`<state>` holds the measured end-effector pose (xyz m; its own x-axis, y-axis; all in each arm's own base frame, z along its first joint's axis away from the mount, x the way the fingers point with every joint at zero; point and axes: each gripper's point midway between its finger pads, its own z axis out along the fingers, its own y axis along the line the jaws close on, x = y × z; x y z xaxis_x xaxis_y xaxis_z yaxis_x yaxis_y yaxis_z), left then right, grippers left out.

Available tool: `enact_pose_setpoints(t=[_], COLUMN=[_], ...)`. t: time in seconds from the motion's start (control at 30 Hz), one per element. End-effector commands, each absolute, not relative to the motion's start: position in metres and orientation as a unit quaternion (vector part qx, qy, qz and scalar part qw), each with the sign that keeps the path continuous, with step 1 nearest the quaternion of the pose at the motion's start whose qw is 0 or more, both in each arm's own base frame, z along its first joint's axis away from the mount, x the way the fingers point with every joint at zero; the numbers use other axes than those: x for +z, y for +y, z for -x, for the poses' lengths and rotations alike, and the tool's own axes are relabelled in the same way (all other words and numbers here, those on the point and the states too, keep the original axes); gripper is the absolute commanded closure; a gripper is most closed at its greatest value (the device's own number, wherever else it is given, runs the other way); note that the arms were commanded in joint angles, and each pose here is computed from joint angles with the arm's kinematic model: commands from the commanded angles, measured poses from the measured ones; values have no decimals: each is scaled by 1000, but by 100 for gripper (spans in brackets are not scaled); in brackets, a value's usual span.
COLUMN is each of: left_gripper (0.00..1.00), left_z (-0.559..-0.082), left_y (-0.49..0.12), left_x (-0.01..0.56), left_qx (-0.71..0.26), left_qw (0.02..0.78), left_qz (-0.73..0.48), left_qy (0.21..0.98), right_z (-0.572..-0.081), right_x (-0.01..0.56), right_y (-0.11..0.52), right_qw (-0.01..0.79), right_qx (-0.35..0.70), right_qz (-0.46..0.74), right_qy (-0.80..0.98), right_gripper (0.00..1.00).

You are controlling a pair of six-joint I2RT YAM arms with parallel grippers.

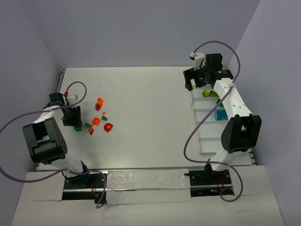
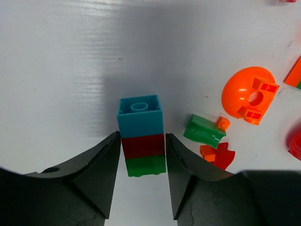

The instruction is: Sort the legos into containers by color

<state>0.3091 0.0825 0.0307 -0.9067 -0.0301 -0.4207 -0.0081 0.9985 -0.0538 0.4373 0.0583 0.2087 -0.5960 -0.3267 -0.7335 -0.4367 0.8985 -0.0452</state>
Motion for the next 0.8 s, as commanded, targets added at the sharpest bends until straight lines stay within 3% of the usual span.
enact_pose_setpoints(t=[0.0,0.17,0.37,0.53,0.63,0.7,0.77], left_gripper=[45,41,52,67,85,99,100], left_z=[-306,-302,-307,-315,-321,-327,-340], left_y=[87,86,85,84,73,68,50], left_x=[36,35,39,44,54,73,114], left_qx=[-15,-12,-15,-23,-49,-57,-87], left_qw=[221,218,229,247,266,298,365], left_qz=[16,15,17,7,-26,-65,-123], left_qy=[975,976,973,969,962,951,919], right_z=[-437,-437,-435,-434,-429,-425,-413], right_x=[223,222,222,223,232,244,266], right_y=[64,65,67,69,78,89,112], right_qw=[412,412,411,412,421,433,454], right_qx=[73,77,80,83,105,132,184], right_qz=[223,221,222,223,228,235,251], right_qy=[880,881,880,879,872,860,835], right_gripper=[0,0,0,0,0,0,1])
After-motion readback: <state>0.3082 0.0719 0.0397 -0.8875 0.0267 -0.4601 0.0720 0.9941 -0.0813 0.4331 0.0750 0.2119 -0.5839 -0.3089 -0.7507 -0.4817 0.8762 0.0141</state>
